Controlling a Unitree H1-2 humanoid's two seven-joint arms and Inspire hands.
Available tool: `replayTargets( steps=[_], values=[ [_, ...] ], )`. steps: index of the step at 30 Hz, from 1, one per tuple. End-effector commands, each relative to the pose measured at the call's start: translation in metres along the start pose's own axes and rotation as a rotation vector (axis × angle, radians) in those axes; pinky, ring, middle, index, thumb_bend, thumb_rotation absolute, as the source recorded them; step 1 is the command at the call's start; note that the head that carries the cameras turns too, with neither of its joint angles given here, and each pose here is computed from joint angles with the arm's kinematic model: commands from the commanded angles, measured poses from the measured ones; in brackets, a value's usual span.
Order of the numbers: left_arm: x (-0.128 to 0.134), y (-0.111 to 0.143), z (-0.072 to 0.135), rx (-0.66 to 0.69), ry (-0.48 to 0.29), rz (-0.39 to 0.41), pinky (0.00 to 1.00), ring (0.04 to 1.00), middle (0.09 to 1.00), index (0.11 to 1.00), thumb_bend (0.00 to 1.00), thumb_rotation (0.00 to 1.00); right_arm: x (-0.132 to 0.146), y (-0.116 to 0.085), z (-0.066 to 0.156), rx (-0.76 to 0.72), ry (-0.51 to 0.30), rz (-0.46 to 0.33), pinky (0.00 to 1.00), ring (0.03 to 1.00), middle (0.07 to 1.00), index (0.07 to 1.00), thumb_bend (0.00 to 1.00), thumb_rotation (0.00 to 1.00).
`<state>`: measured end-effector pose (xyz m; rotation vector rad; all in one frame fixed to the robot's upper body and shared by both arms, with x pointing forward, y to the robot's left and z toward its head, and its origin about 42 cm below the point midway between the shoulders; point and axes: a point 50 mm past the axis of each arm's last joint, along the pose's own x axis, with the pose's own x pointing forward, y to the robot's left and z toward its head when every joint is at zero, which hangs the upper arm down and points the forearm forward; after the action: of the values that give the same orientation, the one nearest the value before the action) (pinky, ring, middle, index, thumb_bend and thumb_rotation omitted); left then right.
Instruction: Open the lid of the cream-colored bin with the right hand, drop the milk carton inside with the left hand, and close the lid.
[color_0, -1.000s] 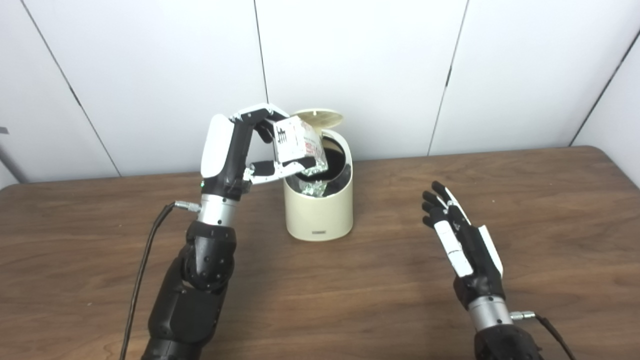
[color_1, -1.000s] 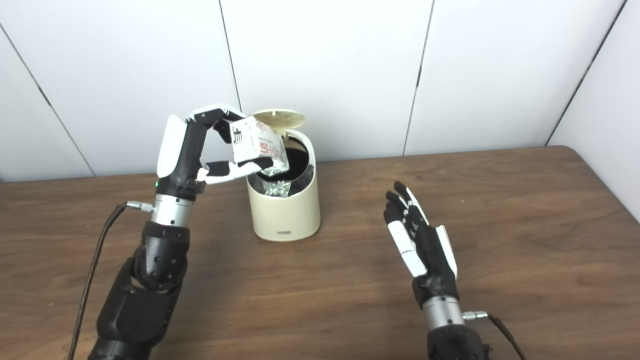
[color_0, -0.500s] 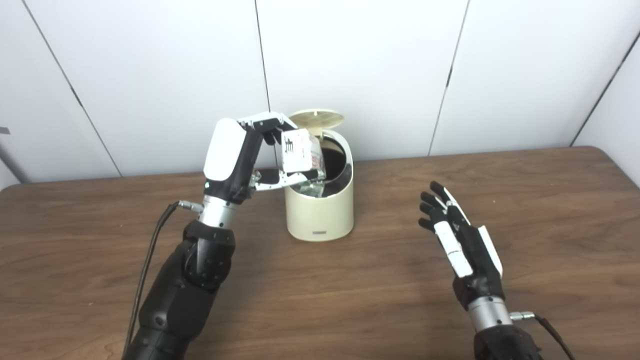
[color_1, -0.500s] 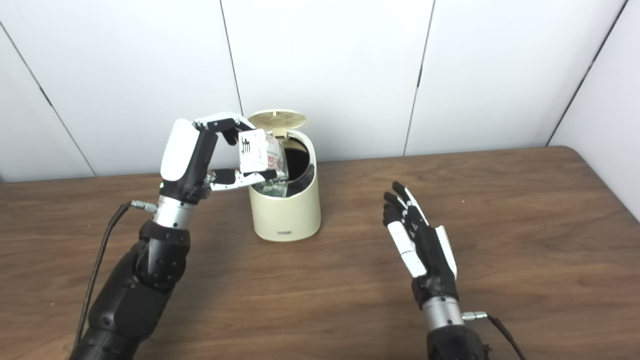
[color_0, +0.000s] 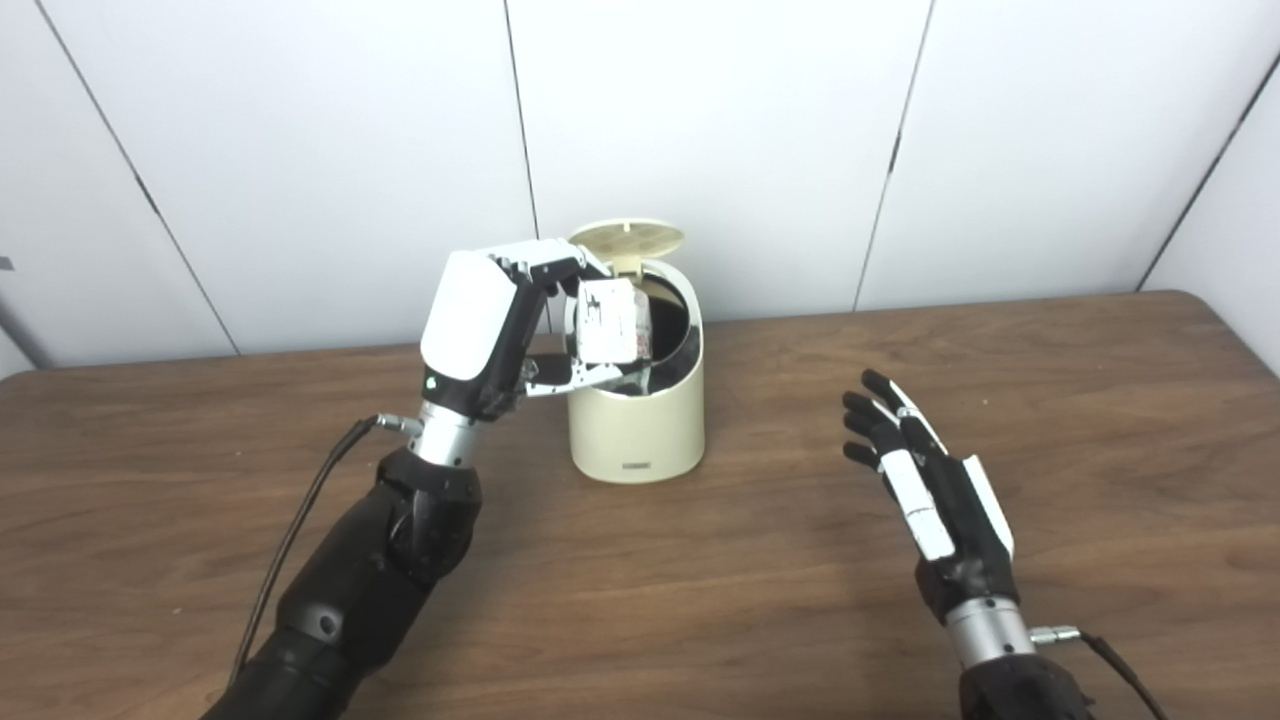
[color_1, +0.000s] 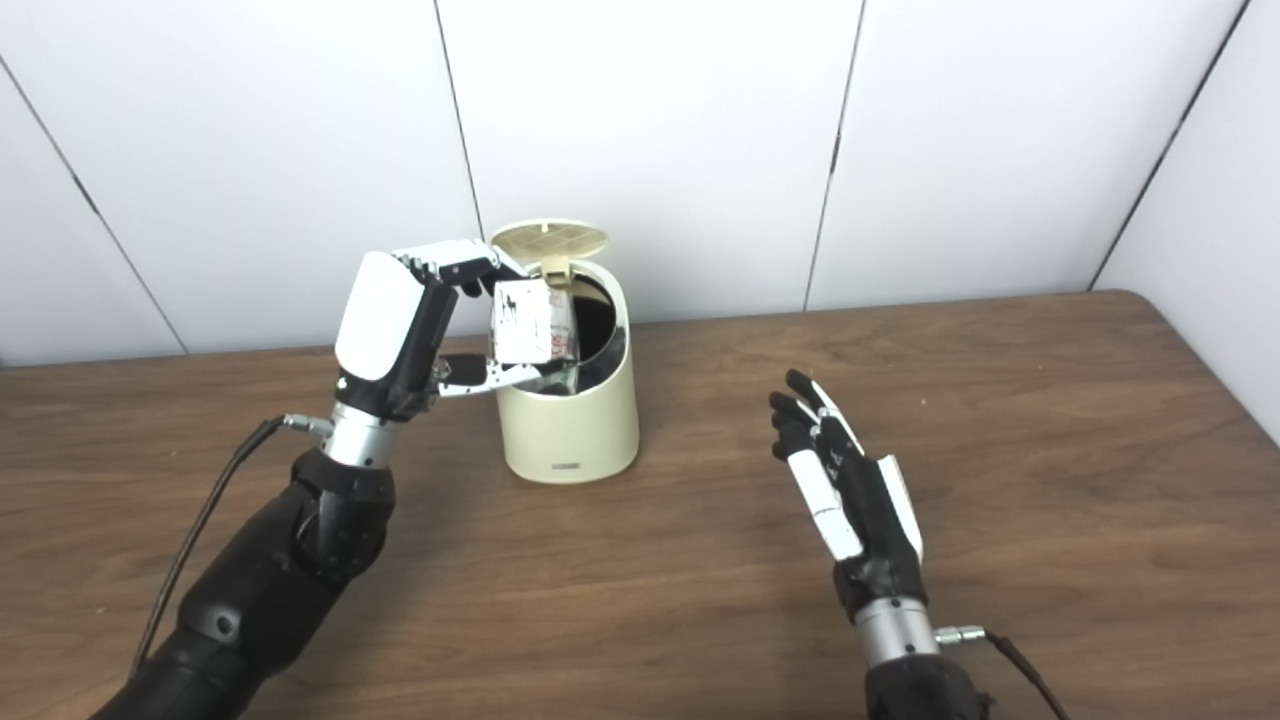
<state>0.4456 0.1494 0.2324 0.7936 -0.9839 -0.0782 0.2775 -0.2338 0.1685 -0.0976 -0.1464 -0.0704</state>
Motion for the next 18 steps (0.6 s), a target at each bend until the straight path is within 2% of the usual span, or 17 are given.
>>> replayTargets(
  steps=[1,4,10,11,12,13,15,18],
  values=[
    [0.0280,0.0202,0.0025,-0.007,-0.062,0.088,0.38,0.450,0.511,0.455,0.48,0.00,0.0053,0.0018,0.0141,0.012,-0.074,0.012,0.82,0.878,0.872,0.911,0.58,0.86],
    [0.0280,0.0213,0.0033,0.000,-0.067,0.096,0.37,0.442,0.499,0.459,0.48,0.00,0.0055,0.0027,0.0154,0.007,-0.073,0.010,0.81,0.874,0.870,0.923,0.58,0.87],
    [0.0269,0.0231,0.0093,0.004,-0.084,0.062,0.34,0.448,0.542,0.508,0.48,0.00,0.0054,0.0017,0.0141,0.000,-0.066,0.008,0.81,0.860,0.839,0.916,0.57,0.86],
    [0.0265,0.0231,0.0099,0.005,-0.084,0.057,0.39,0.444,0.541,0.502,0.49,0.00,0.0056,0.0011,0.0131,0.002,-0.070,0.014,0.81,0.861,0.829,0.912,0.58,0.87],
    [0.0263,0.0233,0.0102,0.012,-0.083,0.052,0.46,0.520,0.568,0.493,0.51,0.02,0.0056,0.0003,0.0121,0.001,-0.076,0.019,0.82,0.858,0.810,0.903,0.60,0.91],
    [0.0263,0.0234,0.0106,0.018,-0.078,0.049,0.48,0.545,0.596,0.528,0.69,0.02,0.0057,-0.0004,0.0110,0.000,-0.079,0.021,0.83,0.856,0.800,0.895,0.61,0.94],
    [0.0268,0.0239,0.0112,0.023,-0.062,0.040,0.48,0.558,0.625,0.581,0.92,0.00,0.0057,-0.0018,0.0096,-0.006,-0.084,0.023,0.84,0.852,0.787,0.886,0.62,0.98],
    [0.0276,0.0256,0.0117,0.019,-0.038,0.012,0.45,0.542,0.654,0.619,0.99,0.02,0.0061,-0.0026,0.0080,-0.003,-0.092,0.018,0.85,0.844,0.769,0.873,0.62,1.00]
  ],
)
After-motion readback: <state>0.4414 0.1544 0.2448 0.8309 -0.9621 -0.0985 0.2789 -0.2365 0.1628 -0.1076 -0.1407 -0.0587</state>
